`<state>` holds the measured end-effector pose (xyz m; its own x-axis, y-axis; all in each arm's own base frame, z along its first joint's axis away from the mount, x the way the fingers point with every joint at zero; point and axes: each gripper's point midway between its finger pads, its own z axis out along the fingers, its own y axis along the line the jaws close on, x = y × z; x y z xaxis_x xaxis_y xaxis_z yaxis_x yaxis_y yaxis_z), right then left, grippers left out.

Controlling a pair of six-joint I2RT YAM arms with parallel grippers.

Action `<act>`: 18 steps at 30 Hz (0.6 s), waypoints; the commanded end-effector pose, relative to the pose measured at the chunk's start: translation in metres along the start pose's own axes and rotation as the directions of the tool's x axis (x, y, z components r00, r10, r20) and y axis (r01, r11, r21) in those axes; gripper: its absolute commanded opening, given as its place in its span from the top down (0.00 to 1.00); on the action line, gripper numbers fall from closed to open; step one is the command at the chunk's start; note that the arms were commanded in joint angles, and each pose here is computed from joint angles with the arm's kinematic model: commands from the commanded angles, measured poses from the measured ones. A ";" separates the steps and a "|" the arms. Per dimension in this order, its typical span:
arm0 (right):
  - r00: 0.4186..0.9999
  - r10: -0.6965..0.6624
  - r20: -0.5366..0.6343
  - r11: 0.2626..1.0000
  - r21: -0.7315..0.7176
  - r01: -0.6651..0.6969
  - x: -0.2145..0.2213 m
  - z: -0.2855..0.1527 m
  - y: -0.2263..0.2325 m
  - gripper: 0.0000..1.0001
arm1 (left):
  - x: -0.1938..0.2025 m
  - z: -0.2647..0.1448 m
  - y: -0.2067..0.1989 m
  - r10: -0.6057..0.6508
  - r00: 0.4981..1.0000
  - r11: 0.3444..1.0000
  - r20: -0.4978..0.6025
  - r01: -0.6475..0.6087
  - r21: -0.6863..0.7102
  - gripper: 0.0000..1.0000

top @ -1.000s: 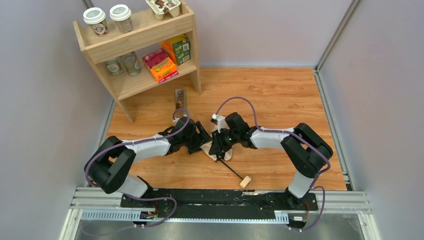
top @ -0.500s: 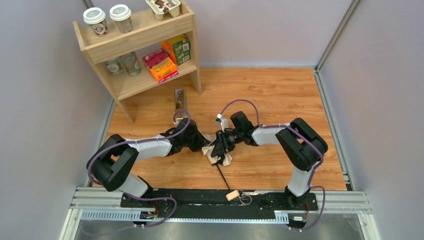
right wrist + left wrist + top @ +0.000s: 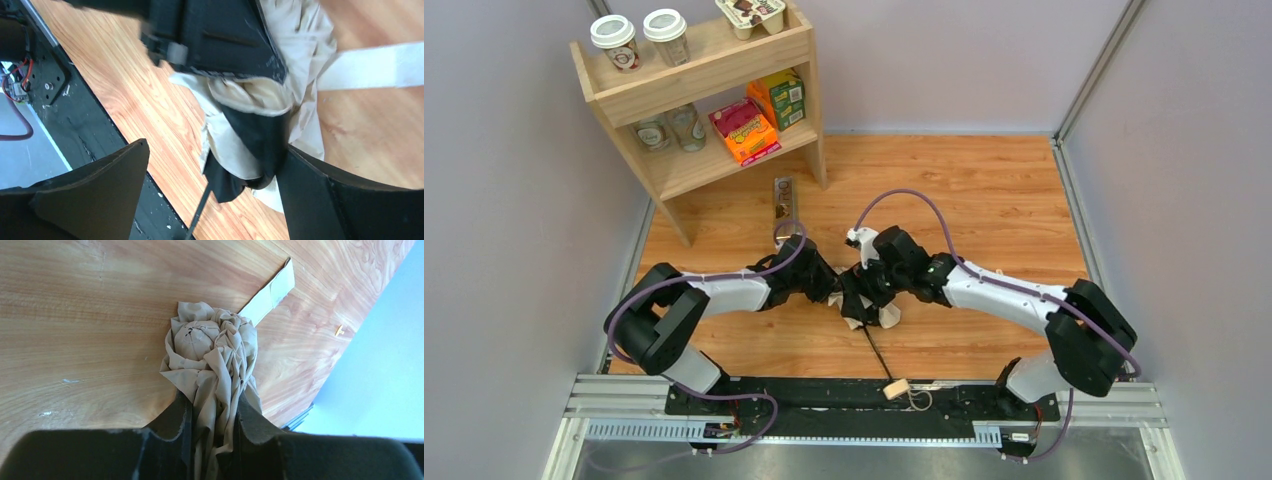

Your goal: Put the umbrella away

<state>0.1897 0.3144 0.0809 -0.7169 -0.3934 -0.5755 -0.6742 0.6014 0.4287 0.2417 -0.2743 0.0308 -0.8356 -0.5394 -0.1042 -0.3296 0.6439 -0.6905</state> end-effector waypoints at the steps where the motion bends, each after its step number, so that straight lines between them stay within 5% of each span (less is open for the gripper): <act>1: 0.987 -0.136 0.090 0.983 0.139 0.122 -0.040 -0.020 0.002 0.04 | 0.022 0.000 0.077 -0.087 0.995 0.958 -0.055 0.069 -0.277 1.00; 12: 0.923 -0.379 -0.072 0.807 0.462 0.367 -0.014 0.014 -0.012 0.06 | 0.028 -0.013 0.080 -0.244 0.969 0.887 -0.035 0.209 -0.411 1.00; 18: 0.913 -0.396 -0.102 0.720 0.582 0.378 -0.006 0.025 -0.037 0.13 | 0.033 -0.009 0.079 -0.273 0.960 0.875 -0.061 0.222 -0.430 1.00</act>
<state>0.1978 0.3240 0.0549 -0.4293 -0.6634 -0.6129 -0.7442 0.6443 -0.1762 0.2355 -0.2766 0.0298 -0.7787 -0.6243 0.0621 -0.5279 0.5986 -0.6024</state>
